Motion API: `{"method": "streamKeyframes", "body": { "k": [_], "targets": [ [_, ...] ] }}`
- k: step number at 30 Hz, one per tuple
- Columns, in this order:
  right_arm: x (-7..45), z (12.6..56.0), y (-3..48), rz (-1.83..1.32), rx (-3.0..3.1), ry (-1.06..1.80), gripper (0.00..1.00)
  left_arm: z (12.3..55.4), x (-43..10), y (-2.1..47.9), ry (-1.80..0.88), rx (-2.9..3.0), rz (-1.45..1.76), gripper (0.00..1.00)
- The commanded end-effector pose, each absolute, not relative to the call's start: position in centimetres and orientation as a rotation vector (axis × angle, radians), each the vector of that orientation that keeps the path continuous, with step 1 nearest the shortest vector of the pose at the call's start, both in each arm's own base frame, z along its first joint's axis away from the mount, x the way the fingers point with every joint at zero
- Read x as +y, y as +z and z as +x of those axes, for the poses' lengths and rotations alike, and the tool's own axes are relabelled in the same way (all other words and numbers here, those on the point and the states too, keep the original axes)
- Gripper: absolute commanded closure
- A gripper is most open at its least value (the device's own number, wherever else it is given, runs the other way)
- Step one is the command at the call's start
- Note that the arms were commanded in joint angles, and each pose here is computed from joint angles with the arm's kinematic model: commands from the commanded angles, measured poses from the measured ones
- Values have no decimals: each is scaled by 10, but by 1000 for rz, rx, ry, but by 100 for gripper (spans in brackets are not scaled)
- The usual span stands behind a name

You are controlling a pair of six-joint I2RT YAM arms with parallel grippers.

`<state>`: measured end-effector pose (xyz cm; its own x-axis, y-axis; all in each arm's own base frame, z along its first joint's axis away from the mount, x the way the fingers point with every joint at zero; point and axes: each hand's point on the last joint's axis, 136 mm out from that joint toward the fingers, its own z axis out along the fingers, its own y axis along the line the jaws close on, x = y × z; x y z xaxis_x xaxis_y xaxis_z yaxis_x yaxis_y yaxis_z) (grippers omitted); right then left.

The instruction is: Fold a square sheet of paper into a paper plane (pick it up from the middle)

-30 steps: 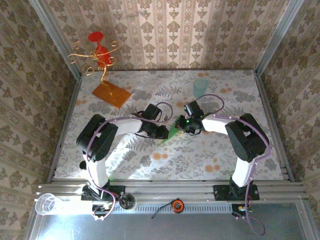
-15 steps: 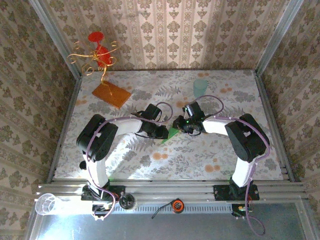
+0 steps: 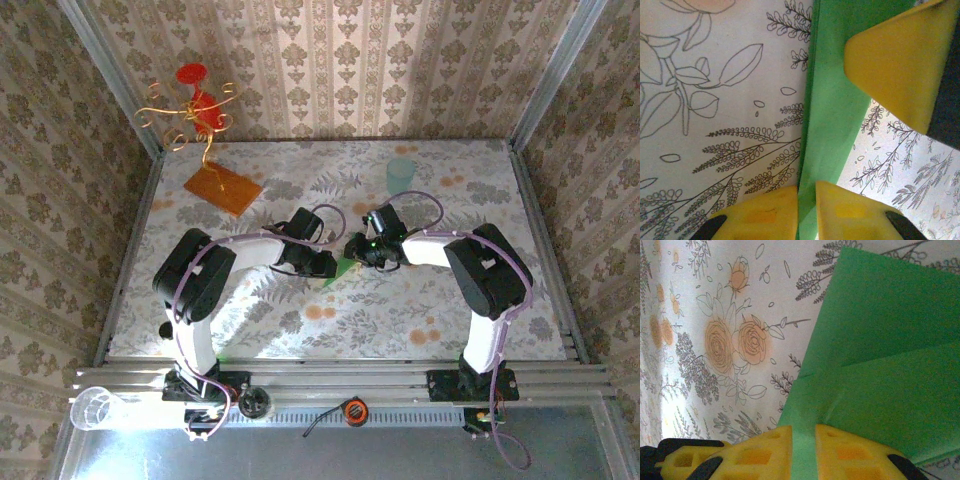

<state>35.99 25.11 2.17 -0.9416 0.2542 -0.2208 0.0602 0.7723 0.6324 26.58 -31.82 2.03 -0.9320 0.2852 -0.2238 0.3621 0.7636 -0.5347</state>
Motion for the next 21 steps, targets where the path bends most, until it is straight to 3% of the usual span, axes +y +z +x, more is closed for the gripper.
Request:
{"method": "streamKeyframes", "body": {
  "k": [1, 11, 19, 21],
  "targets": [
    [253, 358, 16, 212, 2710, 932, 79, 250, -308, -13, -818, 2923, 557, 81],
    [246, 347, -2, 174, 2805, 855, 79, 255, -310, 15, -842, 2854, 550, 79],
    [254, 336, 2, 101, 2821, 932, 79, 265, -288, 65, -877, 2735, 482, 55],
    [258, 334, 5, 90, 2821, 954, 79, 266, -290, 74, -896, 2708, 492, 54]
  ]
}}
